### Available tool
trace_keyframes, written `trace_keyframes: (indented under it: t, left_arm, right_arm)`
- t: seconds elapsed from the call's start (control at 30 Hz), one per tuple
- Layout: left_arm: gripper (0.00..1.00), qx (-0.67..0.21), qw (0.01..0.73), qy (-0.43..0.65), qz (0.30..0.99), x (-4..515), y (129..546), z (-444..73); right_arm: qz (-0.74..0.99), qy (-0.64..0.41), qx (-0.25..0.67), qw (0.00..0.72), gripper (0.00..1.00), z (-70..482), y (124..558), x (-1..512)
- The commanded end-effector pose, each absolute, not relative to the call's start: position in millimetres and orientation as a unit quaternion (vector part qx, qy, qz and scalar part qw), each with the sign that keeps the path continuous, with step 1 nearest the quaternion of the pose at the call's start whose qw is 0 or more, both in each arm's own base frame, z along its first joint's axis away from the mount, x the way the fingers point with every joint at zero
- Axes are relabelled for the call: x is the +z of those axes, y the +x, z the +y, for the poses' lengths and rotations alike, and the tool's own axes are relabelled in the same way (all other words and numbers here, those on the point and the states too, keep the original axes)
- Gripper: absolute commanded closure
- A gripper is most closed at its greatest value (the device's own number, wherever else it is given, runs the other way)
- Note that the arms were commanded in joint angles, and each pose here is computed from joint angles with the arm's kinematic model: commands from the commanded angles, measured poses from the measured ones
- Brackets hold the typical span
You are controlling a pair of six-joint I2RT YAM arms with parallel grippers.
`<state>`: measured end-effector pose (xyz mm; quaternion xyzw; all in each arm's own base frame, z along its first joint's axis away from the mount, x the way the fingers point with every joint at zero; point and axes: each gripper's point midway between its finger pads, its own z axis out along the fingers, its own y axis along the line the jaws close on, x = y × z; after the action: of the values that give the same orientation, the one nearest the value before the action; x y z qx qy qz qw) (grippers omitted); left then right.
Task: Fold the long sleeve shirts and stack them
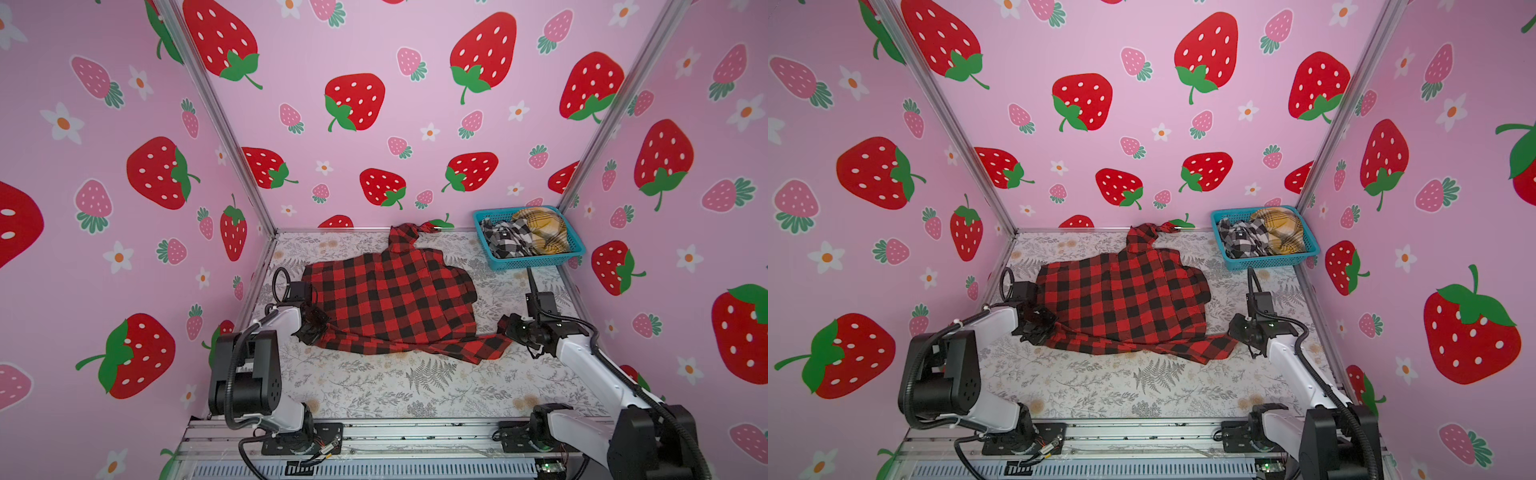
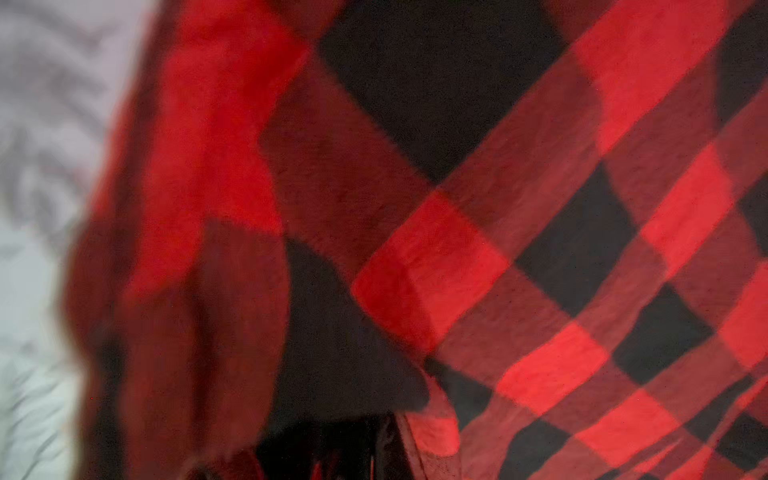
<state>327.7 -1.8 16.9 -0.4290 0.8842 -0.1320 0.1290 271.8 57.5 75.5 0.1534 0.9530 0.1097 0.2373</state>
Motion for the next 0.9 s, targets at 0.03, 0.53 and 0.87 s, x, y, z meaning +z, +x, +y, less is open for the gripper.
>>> trace_keyframes:
  t: [0.03, 0.53, 0.87]
  left_arm:
    - [1.0, -0.123, 0.13, -0.417, 0.891, -1.5, 361.0, -10.7]
    - [1.0, -0.107, 0.207, -0.441, 0.867, 103.5, 292.9, 7.6]
    - [1.0, -0.121, 0.133, -0.462, 0.868, 52.4, 242.8, -6.2]
  right_arm:
    - [0.934, 0.184, 0.08, 0.295, 1.0, 42.5, 299.9, 108.3]
    - [0.909, 0.147, 0.055, 0.386, 1.0, 60.8, 329.2, 204.4]
    - [0.91, 0.135, 0.062, 0.388, 1.0, 86.1, 344.6, 229.5]
